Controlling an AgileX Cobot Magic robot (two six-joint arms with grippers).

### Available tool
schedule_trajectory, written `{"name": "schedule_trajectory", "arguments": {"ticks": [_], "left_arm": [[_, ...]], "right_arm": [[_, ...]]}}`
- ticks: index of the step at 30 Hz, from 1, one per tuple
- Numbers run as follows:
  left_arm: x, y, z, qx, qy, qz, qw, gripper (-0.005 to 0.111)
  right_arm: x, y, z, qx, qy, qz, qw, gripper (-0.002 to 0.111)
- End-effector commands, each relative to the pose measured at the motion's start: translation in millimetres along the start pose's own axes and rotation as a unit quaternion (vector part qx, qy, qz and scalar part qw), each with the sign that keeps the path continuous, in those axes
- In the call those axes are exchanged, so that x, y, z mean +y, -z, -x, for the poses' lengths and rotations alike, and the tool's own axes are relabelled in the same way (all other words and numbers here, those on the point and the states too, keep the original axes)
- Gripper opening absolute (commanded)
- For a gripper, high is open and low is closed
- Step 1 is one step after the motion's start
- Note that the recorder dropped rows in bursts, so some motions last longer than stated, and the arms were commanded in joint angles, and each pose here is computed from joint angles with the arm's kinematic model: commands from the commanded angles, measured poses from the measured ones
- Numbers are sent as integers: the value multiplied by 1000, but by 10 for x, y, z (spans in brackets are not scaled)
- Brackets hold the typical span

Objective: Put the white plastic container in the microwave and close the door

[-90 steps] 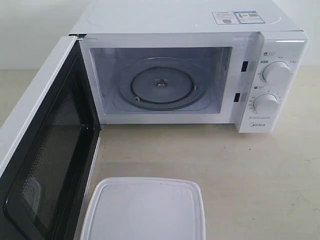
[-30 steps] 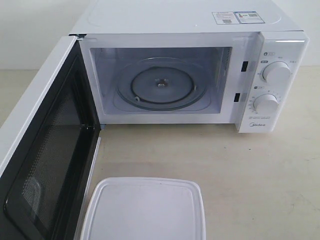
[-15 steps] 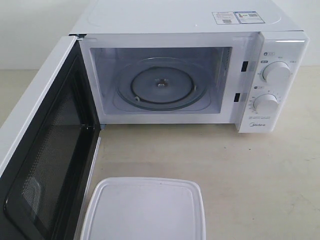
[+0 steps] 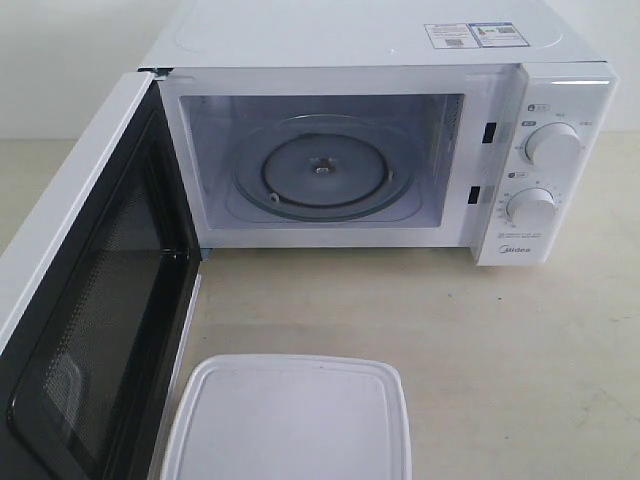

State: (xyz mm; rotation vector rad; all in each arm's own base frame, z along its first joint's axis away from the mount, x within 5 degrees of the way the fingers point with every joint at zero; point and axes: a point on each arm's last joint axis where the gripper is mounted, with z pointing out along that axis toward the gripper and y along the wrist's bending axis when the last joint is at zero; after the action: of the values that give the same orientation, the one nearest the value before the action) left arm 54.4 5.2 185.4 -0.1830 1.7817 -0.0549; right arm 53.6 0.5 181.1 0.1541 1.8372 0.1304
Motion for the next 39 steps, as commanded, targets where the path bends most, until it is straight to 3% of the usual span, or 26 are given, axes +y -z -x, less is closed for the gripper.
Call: {"name": "schedule_trajectory", "arguments": {"ticks": [1,7,12,16,23,27,30,33,39], "left_arm": [[0,3,3,-2,1,0,1000,4],[0,3,3,-2,1,0,1000,4],[-1,3,4,-3,1,0,1000,4],[-1,3,4,-3,1,0,1000,4],[-1,3,4,-3,1,0,1000,4],[-1,3,4,-3,1,0,1000,4],[-1,3,4,-3,1,0,1000,4],[-1,3,4,-3,1,0,1000,4],[-1,3,4,-3,1,0,1000,4]], "right_arm": [[-1,4,7,-5,4,0,1000,0],[-22,5,41,-23,76,-14,997,0],[29,31,215,-121,62,9,991,0],[78,116,427,-243,-17,49,969,0],[113,251,611,-361,-18,74,929,0],[134,378,721,-444,-20,93,891,0],[159,458,860,-451,-20,95,887,0],[234,600,1212,-414,9,80,907,0],[316,303,1862,-179,17,20,984,0]]}}
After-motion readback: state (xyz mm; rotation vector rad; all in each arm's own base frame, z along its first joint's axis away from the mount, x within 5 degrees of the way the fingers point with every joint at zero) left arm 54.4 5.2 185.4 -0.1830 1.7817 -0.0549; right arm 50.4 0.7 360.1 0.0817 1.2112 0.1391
